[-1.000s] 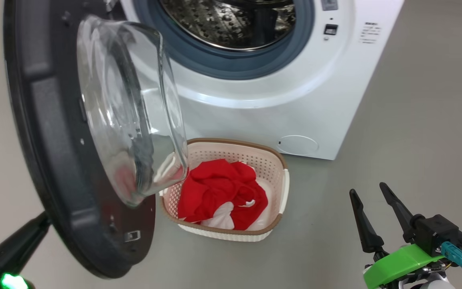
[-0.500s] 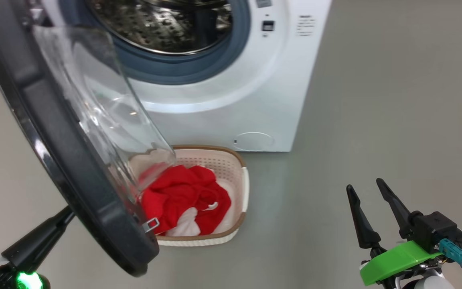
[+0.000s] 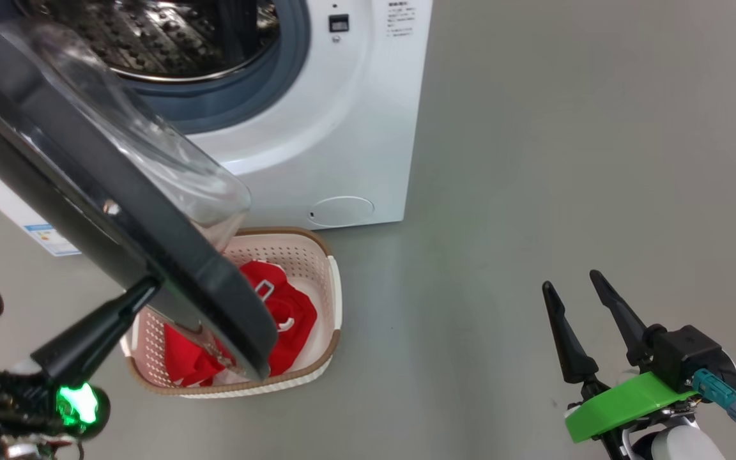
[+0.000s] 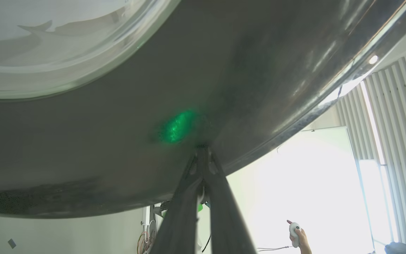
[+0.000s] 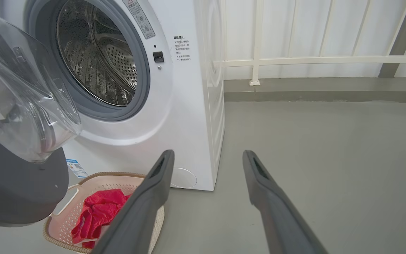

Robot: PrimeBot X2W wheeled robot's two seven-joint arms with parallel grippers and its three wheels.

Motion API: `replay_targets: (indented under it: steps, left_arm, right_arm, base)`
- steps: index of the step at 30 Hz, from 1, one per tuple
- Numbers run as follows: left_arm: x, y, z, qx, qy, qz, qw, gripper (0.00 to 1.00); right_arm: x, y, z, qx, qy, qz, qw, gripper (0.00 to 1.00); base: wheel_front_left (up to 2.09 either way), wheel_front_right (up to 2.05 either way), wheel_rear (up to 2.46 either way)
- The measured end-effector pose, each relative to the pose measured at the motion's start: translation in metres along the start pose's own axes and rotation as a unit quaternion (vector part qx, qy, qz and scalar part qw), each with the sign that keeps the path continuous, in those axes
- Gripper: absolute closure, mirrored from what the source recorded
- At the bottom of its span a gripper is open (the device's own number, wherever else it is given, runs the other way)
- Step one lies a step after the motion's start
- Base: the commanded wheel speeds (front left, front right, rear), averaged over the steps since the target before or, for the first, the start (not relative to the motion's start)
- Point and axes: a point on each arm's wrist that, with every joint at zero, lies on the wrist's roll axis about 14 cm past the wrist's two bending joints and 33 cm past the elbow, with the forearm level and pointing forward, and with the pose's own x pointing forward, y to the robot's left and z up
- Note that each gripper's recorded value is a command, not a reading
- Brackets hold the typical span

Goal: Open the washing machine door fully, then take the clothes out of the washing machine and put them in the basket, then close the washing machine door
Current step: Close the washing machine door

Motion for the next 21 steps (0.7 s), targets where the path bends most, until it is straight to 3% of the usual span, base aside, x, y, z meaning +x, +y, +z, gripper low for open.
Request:
replay_targets:
  steps: [14, 21]
  left_arm:
    - [0.064, 0.003, 0.015, -0.018, 0.03, -0.025, 0.999, 1.0]
    - [0.074, 0.009, 0.02, -0.023, 0.032, -0.025, 0.999, 1.0]
  right_arm:
    - [0.006, -0.014, -0.006, 0.001, 0.004, -0.019, 1.0, 0.0]
    - [0.006, -0.018, -0.007, 0.013, 0.002, -0.027, 1.0, 0.0]
  base:
    - [0.0, 0.0, 0.0]
    - [0.0, 0.0, 0.0]
